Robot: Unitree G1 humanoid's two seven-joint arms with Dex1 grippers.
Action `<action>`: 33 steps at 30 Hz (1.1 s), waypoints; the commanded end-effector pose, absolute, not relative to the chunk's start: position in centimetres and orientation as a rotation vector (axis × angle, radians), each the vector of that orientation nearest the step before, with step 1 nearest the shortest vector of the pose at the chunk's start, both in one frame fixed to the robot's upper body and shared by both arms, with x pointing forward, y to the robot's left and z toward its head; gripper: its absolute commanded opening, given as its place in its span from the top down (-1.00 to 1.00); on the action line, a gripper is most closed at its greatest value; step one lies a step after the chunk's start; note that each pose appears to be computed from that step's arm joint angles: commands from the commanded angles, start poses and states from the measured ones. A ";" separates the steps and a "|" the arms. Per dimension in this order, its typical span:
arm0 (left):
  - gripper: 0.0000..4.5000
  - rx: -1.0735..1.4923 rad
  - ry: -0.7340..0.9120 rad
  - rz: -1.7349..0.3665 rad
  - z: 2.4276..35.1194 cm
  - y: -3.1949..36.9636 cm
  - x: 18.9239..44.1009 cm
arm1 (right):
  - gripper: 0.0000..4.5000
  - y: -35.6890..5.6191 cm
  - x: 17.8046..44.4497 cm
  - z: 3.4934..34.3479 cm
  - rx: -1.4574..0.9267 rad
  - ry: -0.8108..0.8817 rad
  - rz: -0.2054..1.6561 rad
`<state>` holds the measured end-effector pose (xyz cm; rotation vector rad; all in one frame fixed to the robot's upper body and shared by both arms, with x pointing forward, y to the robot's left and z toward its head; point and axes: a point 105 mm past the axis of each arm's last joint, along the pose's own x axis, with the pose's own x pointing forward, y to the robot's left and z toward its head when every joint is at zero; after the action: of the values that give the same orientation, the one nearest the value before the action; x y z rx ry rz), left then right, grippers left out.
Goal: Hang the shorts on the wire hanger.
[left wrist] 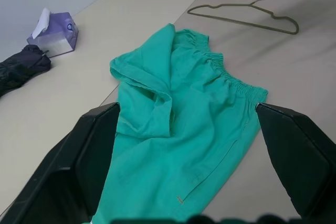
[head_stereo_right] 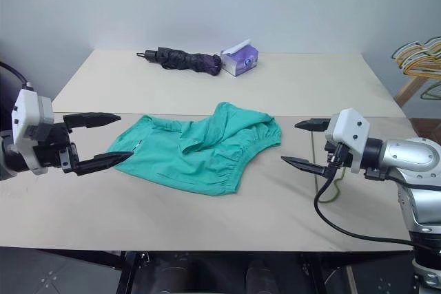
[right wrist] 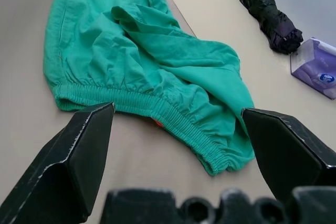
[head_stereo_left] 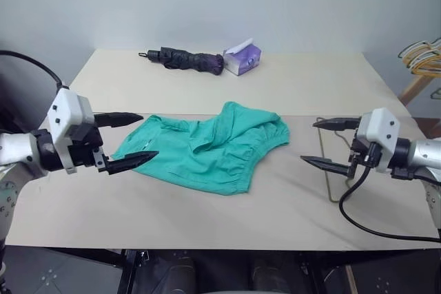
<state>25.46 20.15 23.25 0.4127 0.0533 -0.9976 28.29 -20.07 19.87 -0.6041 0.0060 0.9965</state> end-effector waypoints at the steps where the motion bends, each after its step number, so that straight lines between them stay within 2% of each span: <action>1: -0.99 0.451 0.000 -1.006 24.1 19.9 25.4 | -1.00 -20.1 27.9 21.5 -0.646 -0.051 0.979; 12: -0.99 0.458 0.001 -0.998 24.1 19.9 25.7 | -1.00 -18.9 27.6 21.5 -0.643 -0.068 1.005; 17: -0.99 0.477 0.008 -1.016 24.0 19.8 25.6 | -1.00 -17.4 27.6 20.6 -0.729 -0.049 1.016; 20: -0.99 0.469 0.003 -1.021 24.0 19.7 25.6 | -1.00 -15.6 27.4 18.8 -0.866 -0.003 1.047; 23: -0.99 0.473 0.013 -1.035 23.6 19.7 25.5 | -1.00 -13.9 27.1 18.0 -0.886 0.010 1.066; 33: -0.99 0.481 0.023 -1.051 23.6 19.6 25.6 | -1.00 -9.4 26.5 12.4 -1.050 0.183 1.129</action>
<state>25.65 19.60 22.81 0.4487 0.0518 -1.0543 26.39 -10.13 11.56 -1.0073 0.2276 1.1536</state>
